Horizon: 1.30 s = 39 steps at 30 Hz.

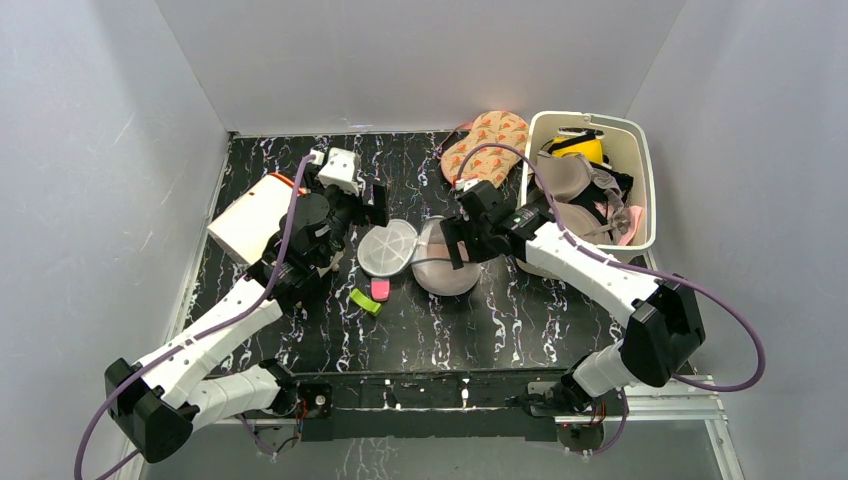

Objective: Unzip the laundry bag and remove the bra

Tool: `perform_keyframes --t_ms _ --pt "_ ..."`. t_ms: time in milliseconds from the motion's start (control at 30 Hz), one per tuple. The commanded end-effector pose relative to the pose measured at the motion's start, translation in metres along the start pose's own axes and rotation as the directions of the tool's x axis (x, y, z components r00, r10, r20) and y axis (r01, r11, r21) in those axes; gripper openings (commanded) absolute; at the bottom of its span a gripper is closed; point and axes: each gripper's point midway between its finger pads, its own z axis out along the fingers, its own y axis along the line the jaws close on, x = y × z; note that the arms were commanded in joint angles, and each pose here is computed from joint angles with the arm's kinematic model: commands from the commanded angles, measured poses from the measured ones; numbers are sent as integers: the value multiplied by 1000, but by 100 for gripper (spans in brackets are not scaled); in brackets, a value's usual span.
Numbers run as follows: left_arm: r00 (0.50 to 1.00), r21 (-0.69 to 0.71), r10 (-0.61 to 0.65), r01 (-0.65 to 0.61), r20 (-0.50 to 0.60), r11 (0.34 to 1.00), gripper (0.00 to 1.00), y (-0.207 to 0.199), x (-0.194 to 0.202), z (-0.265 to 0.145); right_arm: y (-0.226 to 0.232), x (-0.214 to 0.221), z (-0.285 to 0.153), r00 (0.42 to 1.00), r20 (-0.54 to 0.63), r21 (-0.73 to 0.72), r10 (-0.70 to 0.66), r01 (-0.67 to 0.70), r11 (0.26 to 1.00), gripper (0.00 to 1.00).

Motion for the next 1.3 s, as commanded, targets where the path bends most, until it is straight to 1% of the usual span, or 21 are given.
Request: perform_keyframes --t_ms 0,100,200,267,367,500,667,733,800,833,1000,1167,1267 --pt "999 -8 -17 18 42 1000 98 3 -15 -2 -6 -28 -24 998 66 21 3 -4 1000 83" --pt "999 -16 -13 14 45 1000 98 5 -17 -3 29 -48 -36 993 107 -142 51 -35 989 83" --pt "998 -25 -11 12 54 1000 98 8 -19 -5 52 -68 -48 980 167 -245 111 -67 967 77" --pt "999 -26 -10 11 53 1000 98 8 -18 -5 64 -75 -52 974 197 -267 116 -60 962 72" --pt "999 -32 -7 8 49 999 98 9 -17 -4 68 -73 -44 975 206 -196 80 -39 980 70" --pt "999 -24 -9 11 49 1000 98 7 -17 -4 63 -74 -23 980 179 -118 91 -70 991 58" --pt "999 -32 -2 3 41 999 98 8 -16 -3 44 -87 -18 968 237 -4 87 -88 996 52" --pt "999 -35 -4 6 49 999 98 10 -19 -5 41 -82 -5 970 226 21 88 -95 995 48" --pt "998 -34 -6 8 58 999 98 10 -18 -5 43 -73 14 978 189 26 91 -98 995 47" --pt "998 -32 -5 7 58 999 98 9 -18 -5 41 -69 24 981 169 52 91 -101 994 47" --pt "999 -38 4 -2 38 999 98 9 -15 -2 9 -46 61 991 102 264 86 -110 958 43" --pt "999 -33 -1 2 51 999 98 9 -19 -4 -2 -31 74 995 66 325 73 -91 941 41" --pt "998 -29 -7 8 59 1000 98 9 -21 -6 -6 -21 80 996 45 339 70 -82 937 45"
